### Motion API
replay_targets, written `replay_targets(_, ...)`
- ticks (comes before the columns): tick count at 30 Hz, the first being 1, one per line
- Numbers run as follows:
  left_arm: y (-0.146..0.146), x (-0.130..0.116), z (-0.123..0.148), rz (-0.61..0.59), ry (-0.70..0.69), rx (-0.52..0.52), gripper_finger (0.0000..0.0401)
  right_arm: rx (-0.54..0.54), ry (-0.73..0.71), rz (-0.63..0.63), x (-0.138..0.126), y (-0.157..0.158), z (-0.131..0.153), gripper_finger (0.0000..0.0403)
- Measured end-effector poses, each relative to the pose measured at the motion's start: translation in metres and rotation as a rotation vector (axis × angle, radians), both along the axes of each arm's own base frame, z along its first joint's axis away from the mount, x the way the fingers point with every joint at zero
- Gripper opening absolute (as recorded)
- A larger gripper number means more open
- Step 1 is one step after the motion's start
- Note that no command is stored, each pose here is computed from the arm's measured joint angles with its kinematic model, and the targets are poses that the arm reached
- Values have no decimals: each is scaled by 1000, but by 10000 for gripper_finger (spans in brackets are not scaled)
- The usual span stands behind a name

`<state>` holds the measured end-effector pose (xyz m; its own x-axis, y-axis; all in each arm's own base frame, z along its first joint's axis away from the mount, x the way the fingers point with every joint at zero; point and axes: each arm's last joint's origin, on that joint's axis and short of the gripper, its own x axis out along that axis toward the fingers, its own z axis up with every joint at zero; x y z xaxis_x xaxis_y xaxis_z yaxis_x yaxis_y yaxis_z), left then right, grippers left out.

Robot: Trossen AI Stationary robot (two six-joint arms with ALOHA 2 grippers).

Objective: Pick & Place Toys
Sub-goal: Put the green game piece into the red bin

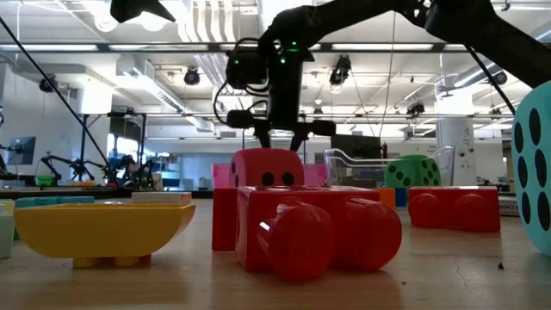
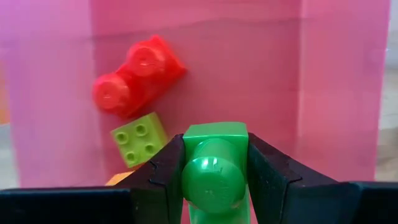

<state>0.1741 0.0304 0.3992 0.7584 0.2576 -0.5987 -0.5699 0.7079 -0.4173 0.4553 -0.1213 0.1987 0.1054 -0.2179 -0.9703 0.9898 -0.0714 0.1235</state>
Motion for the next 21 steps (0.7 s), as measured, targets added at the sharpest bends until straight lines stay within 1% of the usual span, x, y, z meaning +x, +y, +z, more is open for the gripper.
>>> replay_targets(5, 0, 0, 0, -1, 0, 0, 271, 2, 22, -30, -3, 0, -12, 122)
replay_targets(12, 0, 0, 0, 0, 0, 0, 271, -20, -35, -61, 2, 0, -14, 122)
replay_targets(16, 0, 0, 0, 0, 0, 0, 271, -11, -21, -103, -1, 0, -21, 122)
replay_targets(21, 0, 0, 0, 0, 0, 0, 271, -8, -6, -106, -4, 1, -30, 122)
